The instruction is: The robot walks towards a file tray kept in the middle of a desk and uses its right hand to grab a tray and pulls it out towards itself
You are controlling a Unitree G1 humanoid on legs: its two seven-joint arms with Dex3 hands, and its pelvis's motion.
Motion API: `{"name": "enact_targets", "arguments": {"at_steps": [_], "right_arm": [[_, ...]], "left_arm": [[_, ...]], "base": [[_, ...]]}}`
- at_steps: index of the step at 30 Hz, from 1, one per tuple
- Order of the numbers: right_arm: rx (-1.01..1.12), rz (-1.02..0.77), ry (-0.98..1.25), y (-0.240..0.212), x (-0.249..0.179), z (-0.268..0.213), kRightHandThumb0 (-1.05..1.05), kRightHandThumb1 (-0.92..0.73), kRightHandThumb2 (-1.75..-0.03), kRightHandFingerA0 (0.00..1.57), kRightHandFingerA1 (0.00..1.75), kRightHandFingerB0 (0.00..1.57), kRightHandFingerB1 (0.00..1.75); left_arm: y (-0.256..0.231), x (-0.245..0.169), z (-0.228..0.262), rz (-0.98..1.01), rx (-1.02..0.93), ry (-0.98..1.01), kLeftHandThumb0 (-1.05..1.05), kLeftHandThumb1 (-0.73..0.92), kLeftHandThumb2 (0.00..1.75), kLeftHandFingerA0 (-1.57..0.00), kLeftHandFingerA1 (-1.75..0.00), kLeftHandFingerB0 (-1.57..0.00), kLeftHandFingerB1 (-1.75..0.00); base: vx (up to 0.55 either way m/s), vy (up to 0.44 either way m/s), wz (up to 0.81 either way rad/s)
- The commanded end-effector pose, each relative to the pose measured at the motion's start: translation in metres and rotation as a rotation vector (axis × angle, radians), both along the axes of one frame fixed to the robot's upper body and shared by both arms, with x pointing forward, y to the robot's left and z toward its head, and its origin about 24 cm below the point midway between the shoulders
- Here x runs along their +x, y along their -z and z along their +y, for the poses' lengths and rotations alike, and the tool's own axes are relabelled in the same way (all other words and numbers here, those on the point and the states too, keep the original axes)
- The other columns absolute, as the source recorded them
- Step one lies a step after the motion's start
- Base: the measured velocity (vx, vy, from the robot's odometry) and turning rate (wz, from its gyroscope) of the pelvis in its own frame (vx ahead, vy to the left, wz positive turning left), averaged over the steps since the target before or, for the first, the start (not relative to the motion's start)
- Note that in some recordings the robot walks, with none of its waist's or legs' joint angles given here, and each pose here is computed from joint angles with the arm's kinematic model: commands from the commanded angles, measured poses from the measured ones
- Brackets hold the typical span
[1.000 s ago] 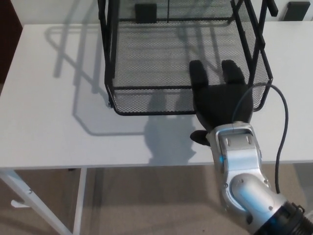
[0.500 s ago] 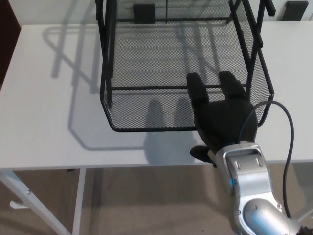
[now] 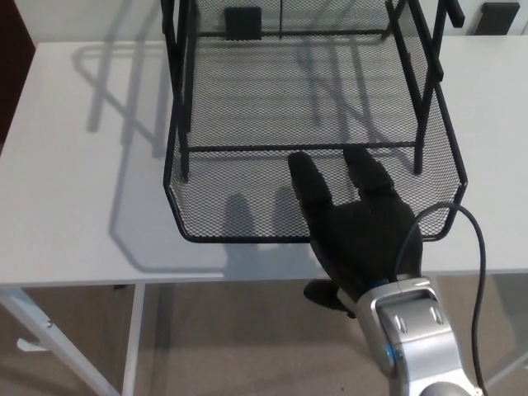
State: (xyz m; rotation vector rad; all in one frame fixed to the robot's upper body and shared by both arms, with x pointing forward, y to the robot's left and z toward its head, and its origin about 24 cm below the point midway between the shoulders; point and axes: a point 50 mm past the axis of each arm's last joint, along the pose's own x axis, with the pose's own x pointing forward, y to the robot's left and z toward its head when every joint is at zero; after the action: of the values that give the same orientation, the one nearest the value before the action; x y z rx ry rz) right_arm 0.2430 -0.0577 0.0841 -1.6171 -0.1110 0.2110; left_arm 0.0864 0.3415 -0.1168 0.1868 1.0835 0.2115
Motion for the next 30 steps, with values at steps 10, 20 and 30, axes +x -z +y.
{"name": "enact_targets", "arguments": {"at_steps": [10, 20, 30], "right_arm": [[-0.023, 0.073, -0.022, 0.021, -0.019, -0.007, -0.8, -0.5, -0.82, 0.0, 0.03, 0.0, 0.0], [0.002, 0.039, -0.066, 0.011, -0.029, -0.007, -0.83, -0.51, -0.84, 0.0, 0.03, 0.0, 0.0], [0.145, -0.061, -0.2, -0.03, -0.045, 0.006, -0.85, -0.5, -0.84, 0.0, 0.0, 0.0, 0.0]], "left_arm": [[-0.006, 0.003, 0.007, -0.026, 0.026, 0.015, -0.24, 0.55, 0.56, -0.39, -0.37, -0.31, -0.32], [-0.006, 0.003, 0.007, -0.022, 0.025, 0.012, -0.22, 0.56, 0.56, -0.41, -0.37, -0.31, -0.32], [-0.006, 0.003, 0.008, -0.02, 0.039, 0.028, -0.23, 0.55, 0.56, -0.4, -0.37, -0.31, -0.32]], "base": [[0.0, 0.0, 0.0], [0.0, 0.0, 0.0], [0.0, 0.0, 0.0]]}}
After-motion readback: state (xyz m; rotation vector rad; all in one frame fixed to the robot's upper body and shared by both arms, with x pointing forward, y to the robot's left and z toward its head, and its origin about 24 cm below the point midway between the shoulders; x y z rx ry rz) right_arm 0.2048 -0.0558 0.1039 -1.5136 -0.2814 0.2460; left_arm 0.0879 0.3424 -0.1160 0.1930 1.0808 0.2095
